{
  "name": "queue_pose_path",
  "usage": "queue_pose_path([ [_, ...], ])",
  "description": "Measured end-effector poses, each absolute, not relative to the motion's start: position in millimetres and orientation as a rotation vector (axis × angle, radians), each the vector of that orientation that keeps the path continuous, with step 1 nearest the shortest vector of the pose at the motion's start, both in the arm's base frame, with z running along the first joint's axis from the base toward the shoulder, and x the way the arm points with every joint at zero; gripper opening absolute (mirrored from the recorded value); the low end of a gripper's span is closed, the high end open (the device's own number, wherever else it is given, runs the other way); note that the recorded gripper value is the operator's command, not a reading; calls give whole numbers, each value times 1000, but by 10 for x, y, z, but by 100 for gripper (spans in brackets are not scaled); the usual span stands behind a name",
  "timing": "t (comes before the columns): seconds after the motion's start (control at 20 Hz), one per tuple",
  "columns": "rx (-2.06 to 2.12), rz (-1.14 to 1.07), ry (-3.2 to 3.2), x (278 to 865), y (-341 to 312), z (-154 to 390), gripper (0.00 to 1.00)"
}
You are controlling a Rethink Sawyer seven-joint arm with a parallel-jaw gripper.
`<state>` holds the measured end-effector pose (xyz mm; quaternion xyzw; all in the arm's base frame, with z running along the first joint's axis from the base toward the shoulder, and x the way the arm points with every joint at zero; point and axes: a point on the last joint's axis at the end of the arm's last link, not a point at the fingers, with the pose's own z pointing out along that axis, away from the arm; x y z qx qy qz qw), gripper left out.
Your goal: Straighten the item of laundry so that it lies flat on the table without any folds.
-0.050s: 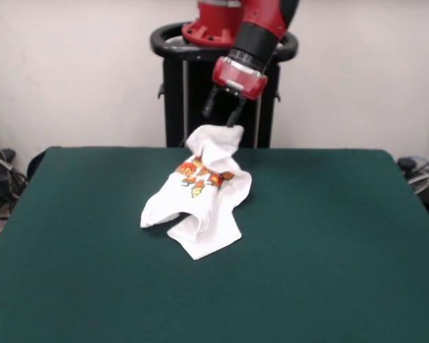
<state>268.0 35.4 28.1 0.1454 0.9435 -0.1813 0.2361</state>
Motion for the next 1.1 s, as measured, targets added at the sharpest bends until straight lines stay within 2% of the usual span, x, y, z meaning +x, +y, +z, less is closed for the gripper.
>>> queue_pose_path([
  [0.45, 822, -329, 2891, 3043, 440, 777, 100],
  [0.75, 788, -285, 2898, 3342, 401, 873, 100],
  [1.1, 687, -281, 2757, 4058, 76, 805, 100],
])
